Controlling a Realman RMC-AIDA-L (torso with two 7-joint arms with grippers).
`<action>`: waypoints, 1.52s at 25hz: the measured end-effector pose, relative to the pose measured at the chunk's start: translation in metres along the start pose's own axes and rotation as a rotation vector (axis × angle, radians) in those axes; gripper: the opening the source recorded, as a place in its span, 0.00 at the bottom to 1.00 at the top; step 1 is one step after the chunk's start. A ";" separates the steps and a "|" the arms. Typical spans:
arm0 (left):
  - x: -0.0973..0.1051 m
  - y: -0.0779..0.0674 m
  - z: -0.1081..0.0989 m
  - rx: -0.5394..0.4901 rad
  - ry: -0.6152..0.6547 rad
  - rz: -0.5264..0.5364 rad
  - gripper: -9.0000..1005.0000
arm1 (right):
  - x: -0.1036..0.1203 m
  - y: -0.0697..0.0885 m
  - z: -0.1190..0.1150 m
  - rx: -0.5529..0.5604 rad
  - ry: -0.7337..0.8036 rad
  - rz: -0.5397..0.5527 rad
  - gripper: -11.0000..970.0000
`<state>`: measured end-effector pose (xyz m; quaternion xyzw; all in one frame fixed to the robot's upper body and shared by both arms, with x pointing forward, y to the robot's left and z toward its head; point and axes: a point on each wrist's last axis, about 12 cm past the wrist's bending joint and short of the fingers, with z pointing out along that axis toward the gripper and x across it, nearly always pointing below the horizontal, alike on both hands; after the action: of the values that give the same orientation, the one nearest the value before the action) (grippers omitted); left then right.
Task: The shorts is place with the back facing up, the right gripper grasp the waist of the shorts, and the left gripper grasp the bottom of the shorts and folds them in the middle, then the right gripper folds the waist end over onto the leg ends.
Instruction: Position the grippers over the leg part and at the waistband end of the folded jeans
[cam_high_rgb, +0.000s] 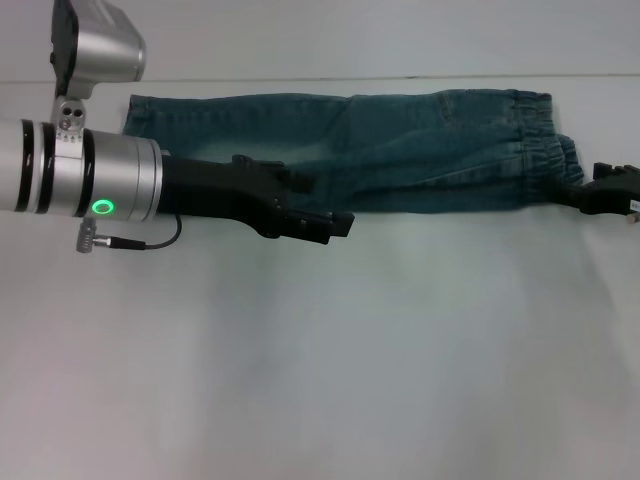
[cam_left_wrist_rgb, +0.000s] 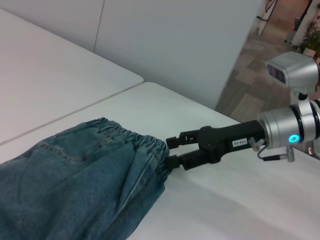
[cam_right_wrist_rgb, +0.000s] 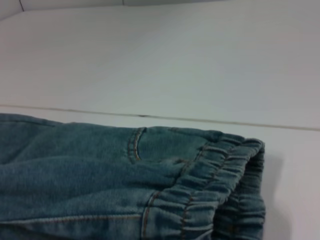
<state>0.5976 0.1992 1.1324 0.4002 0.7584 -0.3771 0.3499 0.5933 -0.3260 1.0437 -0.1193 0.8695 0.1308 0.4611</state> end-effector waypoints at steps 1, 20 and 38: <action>0.000 0.000 0.000 0.001 -0.001 -0.001 0.82 | 0.000 0.001 0.002 0.000 0.005 -0.004 0.93; 0.001 -0.004 0.004 0.016 -0.010 -0.009 0.79 | -0.006 0.009 0.013 -0.013 0.021 -0.060 0.92; 0.004 -0.007 0.003 0.024 -0.020 -0.034 0.76 | -0.008 0.017 0.021 -0.003 0.047 -0.159 0.71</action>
<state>0.5900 0.1953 1.1298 0.3877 0.7570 -0.3961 0.3459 0.6082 -0.3025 1.0405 -0.1915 0.8678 0.0923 0.4492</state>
